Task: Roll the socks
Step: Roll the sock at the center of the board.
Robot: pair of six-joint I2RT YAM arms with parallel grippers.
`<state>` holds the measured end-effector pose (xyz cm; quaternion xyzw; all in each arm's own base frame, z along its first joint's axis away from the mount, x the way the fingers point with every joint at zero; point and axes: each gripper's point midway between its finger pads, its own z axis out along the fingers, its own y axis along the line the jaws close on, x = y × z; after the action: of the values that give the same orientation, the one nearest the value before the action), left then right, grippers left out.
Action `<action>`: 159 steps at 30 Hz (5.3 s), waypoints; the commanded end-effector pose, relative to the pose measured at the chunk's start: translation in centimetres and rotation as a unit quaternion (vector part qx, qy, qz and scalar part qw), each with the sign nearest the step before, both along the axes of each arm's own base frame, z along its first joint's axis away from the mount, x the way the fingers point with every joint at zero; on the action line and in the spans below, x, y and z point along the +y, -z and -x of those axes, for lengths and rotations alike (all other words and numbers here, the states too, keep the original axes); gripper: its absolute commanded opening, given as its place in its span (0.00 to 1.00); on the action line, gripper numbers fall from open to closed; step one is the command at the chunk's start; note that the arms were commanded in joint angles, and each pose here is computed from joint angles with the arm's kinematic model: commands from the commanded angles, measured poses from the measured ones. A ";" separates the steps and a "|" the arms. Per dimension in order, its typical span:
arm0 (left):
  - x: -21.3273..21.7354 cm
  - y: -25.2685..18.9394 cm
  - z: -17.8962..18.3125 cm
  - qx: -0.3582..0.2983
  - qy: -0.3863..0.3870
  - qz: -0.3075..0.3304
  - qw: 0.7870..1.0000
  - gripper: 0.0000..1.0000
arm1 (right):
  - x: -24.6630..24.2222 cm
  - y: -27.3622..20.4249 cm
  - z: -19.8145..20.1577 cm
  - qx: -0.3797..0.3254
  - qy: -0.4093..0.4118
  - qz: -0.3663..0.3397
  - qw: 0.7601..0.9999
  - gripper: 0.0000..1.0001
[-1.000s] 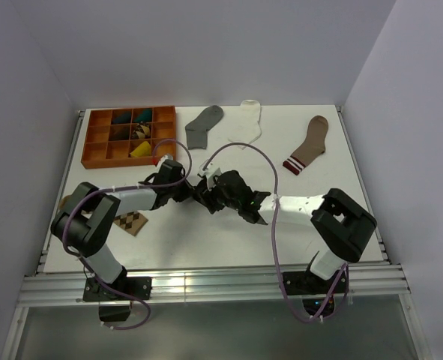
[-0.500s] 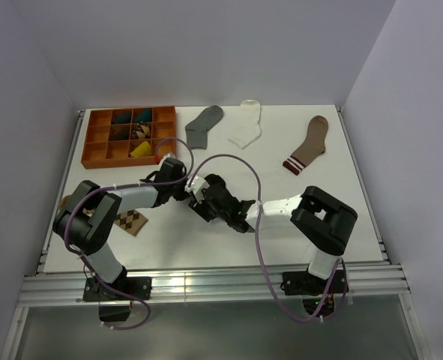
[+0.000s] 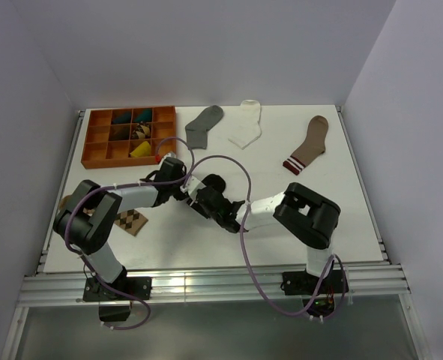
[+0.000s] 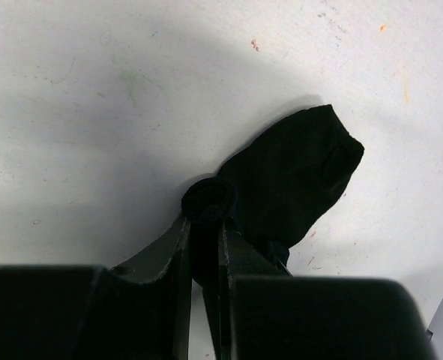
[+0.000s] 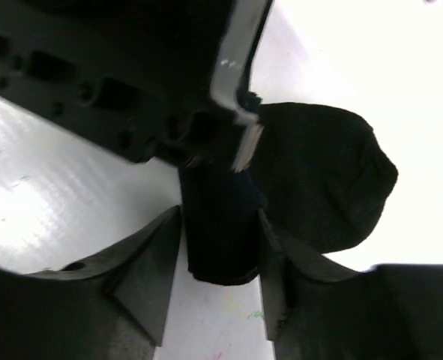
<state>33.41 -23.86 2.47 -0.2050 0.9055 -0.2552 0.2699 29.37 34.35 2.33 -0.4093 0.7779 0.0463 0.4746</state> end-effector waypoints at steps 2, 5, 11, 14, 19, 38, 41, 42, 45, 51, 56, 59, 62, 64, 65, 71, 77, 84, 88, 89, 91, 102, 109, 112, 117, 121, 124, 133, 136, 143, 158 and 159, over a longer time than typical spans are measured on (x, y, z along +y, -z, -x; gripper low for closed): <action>1.5 4.2 3.7 0.077 0.037 -0.055 0.995 0.00 | 0.1 1.6 -0.2 0.009 0.007 0.026 1.000 0.40; 1.3 4.0 3.7 0.074 0.042 -0.050 0.995 0.00 | -0.1 2.6 0.3 0.027 0.003 0.036 0.999 0.15; 1.4 2.7 3.5 0.055 0.034 -0.039 0.997 0.11 | 0.2 2.8 1.6 0.094 -0.023 0.013 0.995 0.00; 1.5 1.0 2.3 0.023 0.020 -0.028 0.999 0.32 | -0.2 3.0 2.4 0.152 -0.030 -0.003 0.988 0.00; 2.9 -0.1 1.8 0.012 -0.017 -0.005 1.000 0.43 | -0.5 3.0 2.8 0.225 -0.032 -0.041 0.973 0.00; 5.0 -3.6 2.0 -0.069 -0.068 0.054 0.994 0.68 | -1.1 2.3 2.8 0.518 0.029 -0.211 0.828 0.00; 4.7 -2.8 2.2 -0.057 -0.066 0.056 0.995 0.67 | -1.8 2.8 2.7 0.543 0.052 -0.239 0.803 0.00; 4.5 -2.8 2.1 -0.059 -0.066 0.059 0.994 0.67 | -1.8 2.8 3.0 0.556 0.051 -0.248 0.792 0.00; 3.9 -2.4 2.1 -0.053 -0.062 0.062 0.995 0.66 | -2.1 3.1 2.7 0.570 0.066 -0.268 0.774 0.00; 2.2 -2.5 1.9 -0.059 -0.053 0.079 0.994 0.65 | -2.4 3.7 2.8 0.576 0.078 -0.271 0.767 0.00; 1.8 -3.4 1.8 -0.076 -0.059 0.087 0.992 0.65 | -2.6 3.9 2.6 0.576 0.084 -0.276 0.765 0.00; 1.7 -3.0 1.8 -0.072 -0.063 0.085 0.992 0.65 | -2.6 4.0 2.6 0.579 0.087 -0.280 0.761 0.00; 1.4 -2.2 1.8 -0.057 -0.062 0.086 0.993 0.65 | -2.6 4.0 2.4 0.579 0.090 -0.285 0.759 0.00; 1.4 -1.4 2.0 -0.046 -0.064 0.083 0.993 0.64 | -2.7 4.1 2.4 0.579 0.092 -0.283 0.759 0.00; 1.4 -1.2 2.0 -0.045 -0.065 0.084 0.993 0.63 | -2.7 4.1 2.4 0.578 0.093 -0.281 0.761 0.00; 1.0 0.0 2.2 -0.028 -0.063 0.084 0.994 0.60 | -2.7 4.2 2.3 0.579 0.095 -0.284 0.758 0.00; 0.8 0.9 2.4 -0.016 -0.061 0.074 0.995 0.55 | -2.7 4.4 2.3 0.579 0.099 -0.288 0.756 0.00; 0.6 2.1 2.9 0.004 -0.058 0.059 0.997 0.29 | -2.8 3.9 1.8 0.558 0.094 -0.288 0.773 0.01; 0.5 2.0 2.8 0.001 -0.048 0.044 0.998 0.08 | -3.1 2.1 1.0 0.516 0.081 -0.289 0.802 0.17; 0.5 1.9 2.8 0.000 -0.043 0.038 0.998 0.06 | -3.2 1.8 0.7 0.500 0.080 -0.285 0.814 0.26; 0.5 1.7 2.6 -0.004 -0.040 0.030 0.999 0.00 | -3.6 0.4 0.2 0.472 0.078 -0.283 0.831 0.33; 0.5 0.0 1.9 -0.030 -0.014 -0.013 0.999 0.00 | -5.4 -4.9 -1.3 0.222 0.075 -0.195 0.952 0.54; 0.0 -0.3 1.7 -0.031 0.001 -0.020 0.999 0.00 | -3.6 -7.3 -0.6 0.093 0.023 -0.143 0.985 0.60; -0.1 -0.2 1.7 -0.028 0.006 -0.021 0.999 0.00 | -3.2 -6.9 -0.4 0.069 0.013 -0.118 0.990 0.60; -0.2 0.0 1.7 -0.023 0.012 -0.027 0.999 0.00 | -1.7 -5.7 0.8 0.041 -0.009 -0.076 0.996 0.59; -0.3 0.1 1.7 -0.021 0.015 -0.028 0.999 0.00 | -0.7 -5.2 1.4 0.025 -0.027 -0.052 0.998 0.58; -0.4 0.1 1.7 -0.020 0.015 -0.028 0.999 0.00 | -0.1 -4.4 1.7 0.016 -0.026 -0.025 0.999 0.57; -0.6 -0.1 1.8 -0.021 0.022 -0.026 0.999 0.00 | -0.5 -0.6 1.8 0.018 0.003 0.055 0.998 0.53; -0.7 -0.2 1.7 -0.021 0.022 -0.023 0.999 0.00 | -1.0 0.5 1.8 0.026 0.015 0.070 0.997 0.46; -0.6 -0.4 1.7 -0.024 0.023 -0.022 0.999 0.01 | -1.9 2.2 2.3 0.048 0.024 0.082 0.995 0.09; 3.0 -3.9 1.0 -0.074 -0.059 -0.012 0.995 0.70 | -0.9 1.3 4.7 0.333 -0.023 -0.071 0.940 0.00; 3.2 -4.0 1.0 -0.075 -0.063 -0.009 0.995 0.70 | -0.9 1.3 4.7 0.349 -0.017 -0.082 0.933 0.00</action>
<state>32.46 -21.40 5.27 -0.2241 0.8821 -0.2366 0.3401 28.40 33.80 2.74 -0.3664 0.8522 0.1871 0.3232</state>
